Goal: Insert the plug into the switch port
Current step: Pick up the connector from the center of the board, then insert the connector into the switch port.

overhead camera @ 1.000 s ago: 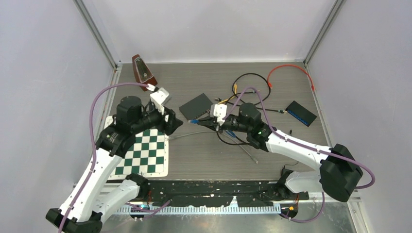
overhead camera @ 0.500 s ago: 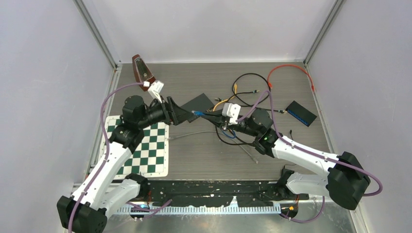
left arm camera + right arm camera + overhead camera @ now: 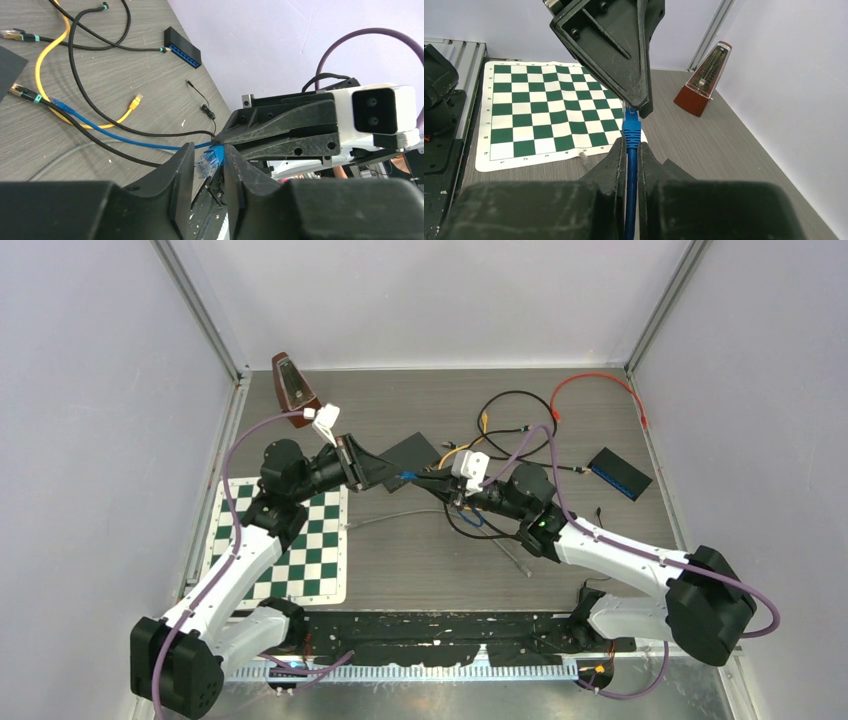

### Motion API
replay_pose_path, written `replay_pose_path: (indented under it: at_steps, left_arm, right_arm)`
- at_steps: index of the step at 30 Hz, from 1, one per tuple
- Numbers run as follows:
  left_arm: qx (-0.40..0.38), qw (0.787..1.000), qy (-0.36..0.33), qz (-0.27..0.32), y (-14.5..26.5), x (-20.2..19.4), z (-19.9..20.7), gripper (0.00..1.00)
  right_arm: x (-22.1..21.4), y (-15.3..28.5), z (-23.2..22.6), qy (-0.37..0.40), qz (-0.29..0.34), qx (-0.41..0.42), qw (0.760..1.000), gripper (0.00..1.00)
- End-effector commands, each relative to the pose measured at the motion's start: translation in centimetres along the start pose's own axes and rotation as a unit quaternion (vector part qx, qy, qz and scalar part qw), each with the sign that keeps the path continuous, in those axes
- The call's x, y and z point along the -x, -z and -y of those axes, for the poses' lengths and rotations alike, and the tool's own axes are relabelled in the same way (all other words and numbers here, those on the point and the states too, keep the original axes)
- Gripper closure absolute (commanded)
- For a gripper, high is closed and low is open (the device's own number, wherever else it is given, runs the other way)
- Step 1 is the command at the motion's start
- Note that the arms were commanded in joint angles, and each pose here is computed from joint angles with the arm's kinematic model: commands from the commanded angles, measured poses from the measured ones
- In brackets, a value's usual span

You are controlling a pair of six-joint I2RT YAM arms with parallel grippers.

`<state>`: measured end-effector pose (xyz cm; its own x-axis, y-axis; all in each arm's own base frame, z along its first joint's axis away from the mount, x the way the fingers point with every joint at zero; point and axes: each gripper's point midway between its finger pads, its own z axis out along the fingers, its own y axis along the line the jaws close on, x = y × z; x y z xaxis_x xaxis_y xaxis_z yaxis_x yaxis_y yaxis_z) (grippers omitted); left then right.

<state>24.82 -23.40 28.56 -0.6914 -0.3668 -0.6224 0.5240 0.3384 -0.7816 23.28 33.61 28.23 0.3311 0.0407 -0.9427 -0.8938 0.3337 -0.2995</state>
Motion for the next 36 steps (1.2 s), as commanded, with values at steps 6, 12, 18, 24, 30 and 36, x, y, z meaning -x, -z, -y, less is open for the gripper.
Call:
replay_pose_path:
  at_steps: [6, 12, 18, 24, 30, 36]
  left_arm:
    - [-0.021, 0.999, -0.044, -0.002, 0.2, 0.5, 1.2, 0.81]
    - [-0.018, 0.999, -0.038, -0.014, 0.1, -0.1, 0.6, 0.82]
    - [-0.021, 0.999, -0.040, -0.022, 0.1, -0.3, 0.6, 0.88]
    - [-0.021, 0.999, -0.038, -0.033, 0.1, -0.7, 0.4, 0.89]
    - [-0.015, 0.998, -0.040, -0.040, 0.2, -0.9, 0.3, 0.90]
    - [0.029, 0.998, -0.043, -0.043, 0.5, -1.0, -1.1, 0.90]
  right_arm:
    - [0.1, -1.2, 1.1, -0.008, -0.020, -0.007, 1.000, 0.86]
    - [-0.4, -1.6, 0.7, -0.011, -0.031, 0.007, 0.999, 0.85]
    - [-1.0, -1.9, 0.2, -0.008, -0.046, 0.015, 0.999, 0.80]
    - [-1.4, -2.0, 0.2, -0.009, -0.053, 0.016, 0.998, 0.65]
    - [-1.8, -2.0, 0.1, -0.003, -0.061, 0.012, 0.998, 0.83]
    - [-1.4, -1.5, 0.5, 0.005, -0.061, -0.012, 0.998, 0.61]
